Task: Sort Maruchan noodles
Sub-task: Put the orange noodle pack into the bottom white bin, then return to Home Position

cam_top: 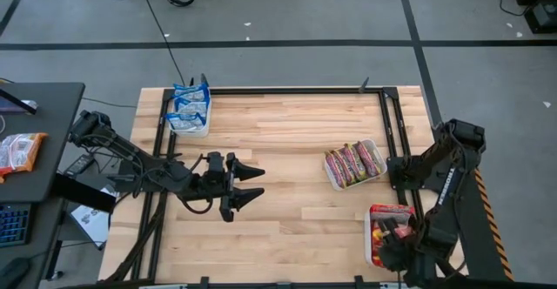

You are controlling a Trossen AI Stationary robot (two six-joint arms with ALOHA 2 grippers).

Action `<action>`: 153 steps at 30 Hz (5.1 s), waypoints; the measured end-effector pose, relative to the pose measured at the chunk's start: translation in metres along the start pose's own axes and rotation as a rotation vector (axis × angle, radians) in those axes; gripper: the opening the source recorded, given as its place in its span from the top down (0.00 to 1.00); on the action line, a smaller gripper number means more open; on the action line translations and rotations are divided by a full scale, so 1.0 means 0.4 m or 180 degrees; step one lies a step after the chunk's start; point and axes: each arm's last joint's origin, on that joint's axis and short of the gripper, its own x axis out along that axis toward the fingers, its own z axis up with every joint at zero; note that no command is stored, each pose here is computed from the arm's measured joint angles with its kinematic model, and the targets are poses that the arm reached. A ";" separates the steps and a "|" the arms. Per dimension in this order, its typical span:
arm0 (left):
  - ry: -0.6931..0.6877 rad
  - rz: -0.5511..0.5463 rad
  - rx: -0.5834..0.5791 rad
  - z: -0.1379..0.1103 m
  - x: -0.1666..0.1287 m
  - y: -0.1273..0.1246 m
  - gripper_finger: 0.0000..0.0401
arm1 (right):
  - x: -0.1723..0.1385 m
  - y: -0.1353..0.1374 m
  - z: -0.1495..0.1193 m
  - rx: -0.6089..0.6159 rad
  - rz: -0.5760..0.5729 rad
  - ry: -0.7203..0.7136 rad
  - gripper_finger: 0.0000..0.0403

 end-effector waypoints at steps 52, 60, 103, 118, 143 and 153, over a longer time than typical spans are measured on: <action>-0.0026 0.0008 0.0018 0.003 0.002 0.002 0.28 | 0.121 -0.096 0.005 -0.1162 0.0387 0.0198 0.66; -0.0026 0.0008 0.0019 0.003 0.002 0.002 0.28 | 0.122 -0.098 0.003 -0.0925 0.0369 0.0243 0.94; -0.0062 -0.0108 0.0351 0.042 0.005 0.040 0.41 | -0.241 -0.212 0.054 0.0182 0.0888 -0.1772 0.76; -0.0055 0.0200 0.0812 0.124 -0.048 0.244 0.98 | -0.393 -0.508 0.143 0.0177 -0.0156 -0.3522 0.98; 0.0391 0.0417 0.1108 0.169 -0.429 0.361 0.98 | -0.392 -0.623 -0.068 0.0929 -0.0588 -0.4560 0.91; 0.0518 0.0433 0.1346 0.147 -0.421 0.375 0.96 | -0.403 -0.589 -0.105 0.0325 -0.0210 -0.4543 0.91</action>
